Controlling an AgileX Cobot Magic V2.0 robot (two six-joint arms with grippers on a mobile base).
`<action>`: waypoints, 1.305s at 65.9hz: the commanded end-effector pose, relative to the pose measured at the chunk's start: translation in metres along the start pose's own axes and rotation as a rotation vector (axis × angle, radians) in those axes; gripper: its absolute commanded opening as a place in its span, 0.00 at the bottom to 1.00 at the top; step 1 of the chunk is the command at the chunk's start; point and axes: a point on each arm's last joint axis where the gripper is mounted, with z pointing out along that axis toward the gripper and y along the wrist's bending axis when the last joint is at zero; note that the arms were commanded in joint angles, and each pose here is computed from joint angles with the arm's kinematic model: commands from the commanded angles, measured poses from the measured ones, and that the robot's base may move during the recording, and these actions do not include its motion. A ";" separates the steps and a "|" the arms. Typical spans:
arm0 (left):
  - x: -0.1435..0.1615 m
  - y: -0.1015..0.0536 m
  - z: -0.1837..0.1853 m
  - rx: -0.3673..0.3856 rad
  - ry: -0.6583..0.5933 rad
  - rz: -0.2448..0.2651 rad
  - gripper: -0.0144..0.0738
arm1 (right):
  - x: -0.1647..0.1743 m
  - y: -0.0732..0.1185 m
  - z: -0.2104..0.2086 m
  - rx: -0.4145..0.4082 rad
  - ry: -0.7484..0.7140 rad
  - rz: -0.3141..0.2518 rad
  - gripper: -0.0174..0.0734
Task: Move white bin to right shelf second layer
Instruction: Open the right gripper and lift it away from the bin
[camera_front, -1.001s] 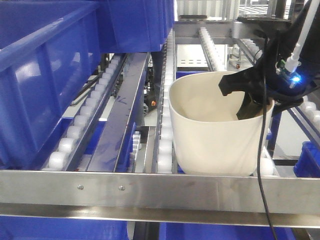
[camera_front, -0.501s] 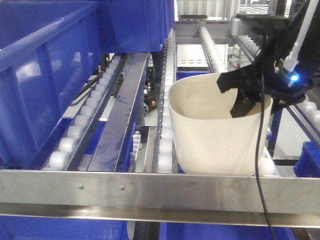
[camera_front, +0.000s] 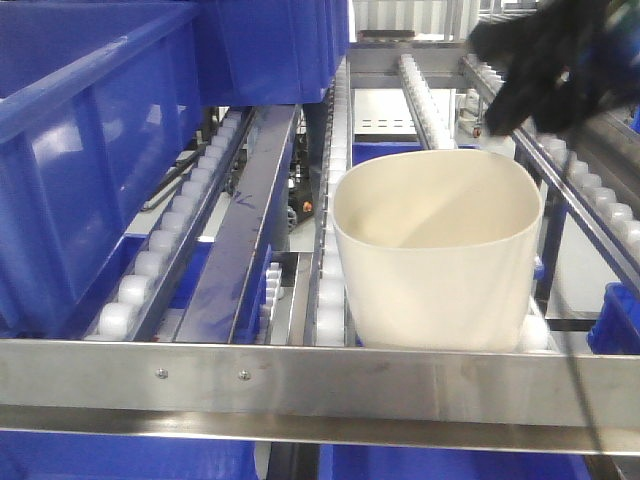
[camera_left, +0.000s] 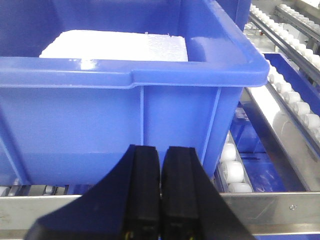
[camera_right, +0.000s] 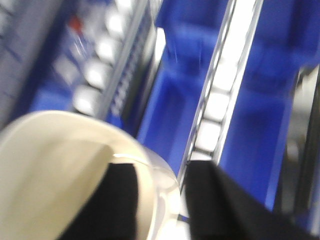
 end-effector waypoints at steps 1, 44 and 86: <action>0.000 0.000 0.001 0.008 -0.077 -0.011 0.26 | -0.009 -0.001 -0.042 -0.030 -0.218 -0.003 0.38; 0.000 0.000 0.001 0.008 -0.077 -0.011 0.26 | 0.112 -0.044 -0.135 0.120 -0.616 0.075 0.26; 0.000 0.000 0.001 0.008 -0.077 -0.011 0.26 | 0.185 -0.056 -0.139 0.328 -0.797 0.041 0.26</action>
